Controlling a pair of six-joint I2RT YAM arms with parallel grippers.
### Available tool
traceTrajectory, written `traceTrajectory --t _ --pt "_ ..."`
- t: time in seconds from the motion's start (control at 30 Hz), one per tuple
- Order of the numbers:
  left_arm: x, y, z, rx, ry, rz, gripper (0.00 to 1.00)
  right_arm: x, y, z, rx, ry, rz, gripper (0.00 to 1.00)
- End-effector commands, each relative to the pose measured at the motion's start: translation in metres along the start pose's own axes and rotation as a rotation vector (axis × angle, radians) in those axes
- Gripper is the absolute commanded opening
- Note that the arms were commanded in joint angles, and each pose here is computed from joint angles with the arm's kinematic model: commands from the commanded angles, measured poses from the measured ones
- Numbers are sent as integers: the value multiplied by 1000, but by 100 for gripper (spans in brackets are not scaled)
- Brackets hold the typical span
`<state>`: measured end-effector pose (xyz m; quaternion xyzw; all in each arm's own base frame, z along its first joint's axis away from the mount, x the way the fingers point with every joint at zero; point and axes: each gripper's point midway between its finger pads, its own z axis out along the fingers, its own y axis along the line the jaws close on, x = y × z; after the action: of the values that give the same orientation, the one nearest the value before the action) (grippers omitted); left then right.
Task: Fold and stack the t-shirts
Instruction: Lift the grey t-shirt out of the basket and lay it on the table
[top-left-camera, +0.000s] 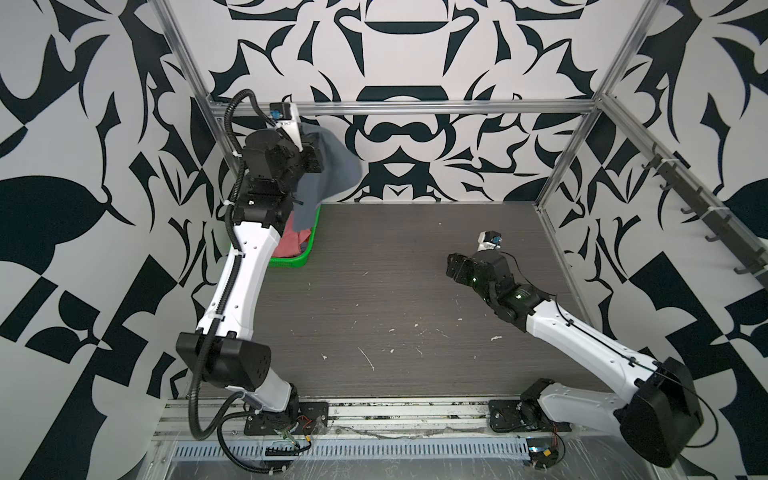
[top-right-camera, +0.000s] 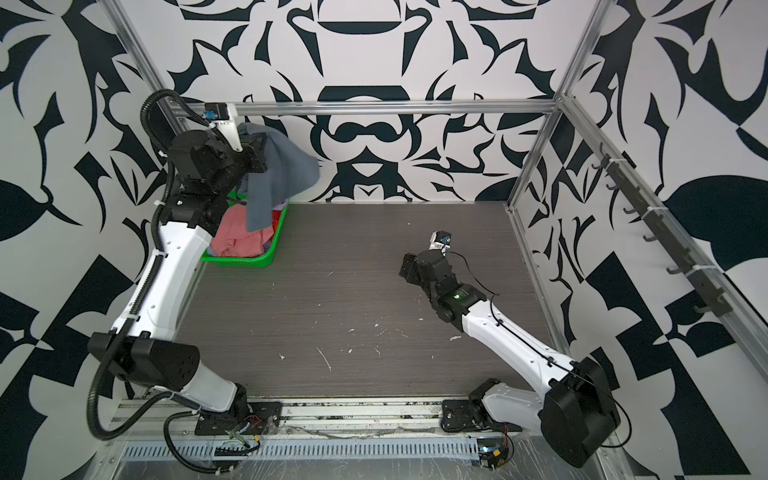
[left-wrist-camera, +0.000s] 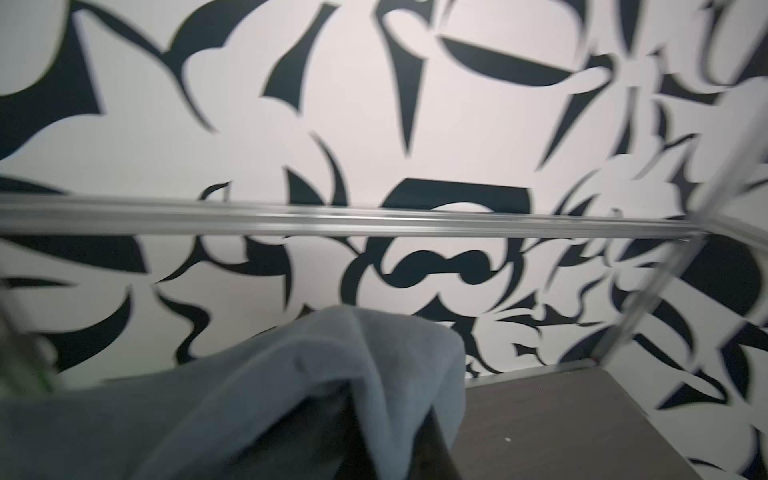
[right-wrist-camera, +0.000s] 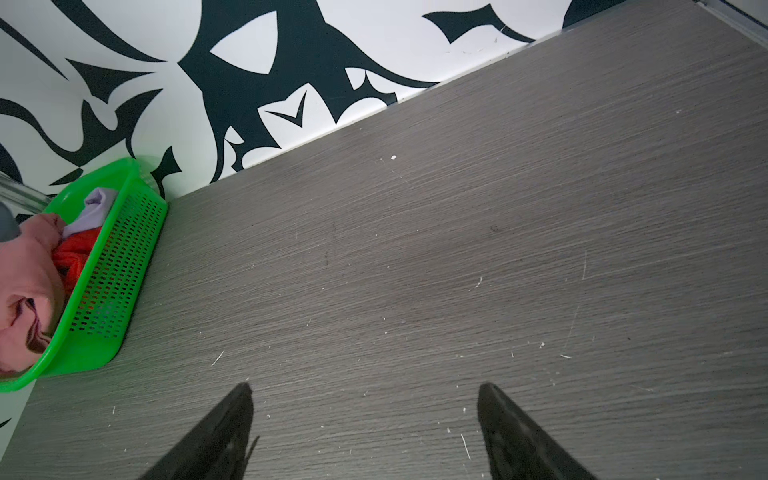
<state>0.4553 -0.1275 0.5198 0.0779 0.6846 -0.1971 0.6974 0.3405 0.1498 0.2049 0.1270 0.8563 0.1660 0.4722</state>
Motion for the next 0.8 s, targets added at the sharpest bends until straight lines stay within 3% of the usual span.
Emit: traceTrajectory --t 0.0,0.13,0.23,0.27,0.37,0.4,0.5,0.57,0.77 --pt "-19 -46 -19 162 -28 -50 0 -21 11 -17 -60 -81 -23 87" --pt "-8 -75 -27 286 7 -182 0 -38 14 -38 -89 -136 -53 88" --pt "25 -67 -25 244 95 -273 0 -48 13 -53 -99 -175 -58 90" --pt "46 -56 -21 184 142 -296 8 -49 11 -57 -95 -184 -61 91" --pt "121 -15 -12 -50 343 -329 77 -48 8 -60 -87 -184 -80 93" --pt "147 2 -12 -145 417 -315 91 -47 8 -59 -85 -177 -86 93" --pt "202 44 -21 -374 563 -237 97 -43 14 -50 -94 -143 -103 93" --pt "224 58 -31 -451 620 -195 98 -39 17 -42 -90 -116 -114 93" --pt "289 54 -76 -449 805 -228 96 -11 28 -9 -113 5 -95 92"
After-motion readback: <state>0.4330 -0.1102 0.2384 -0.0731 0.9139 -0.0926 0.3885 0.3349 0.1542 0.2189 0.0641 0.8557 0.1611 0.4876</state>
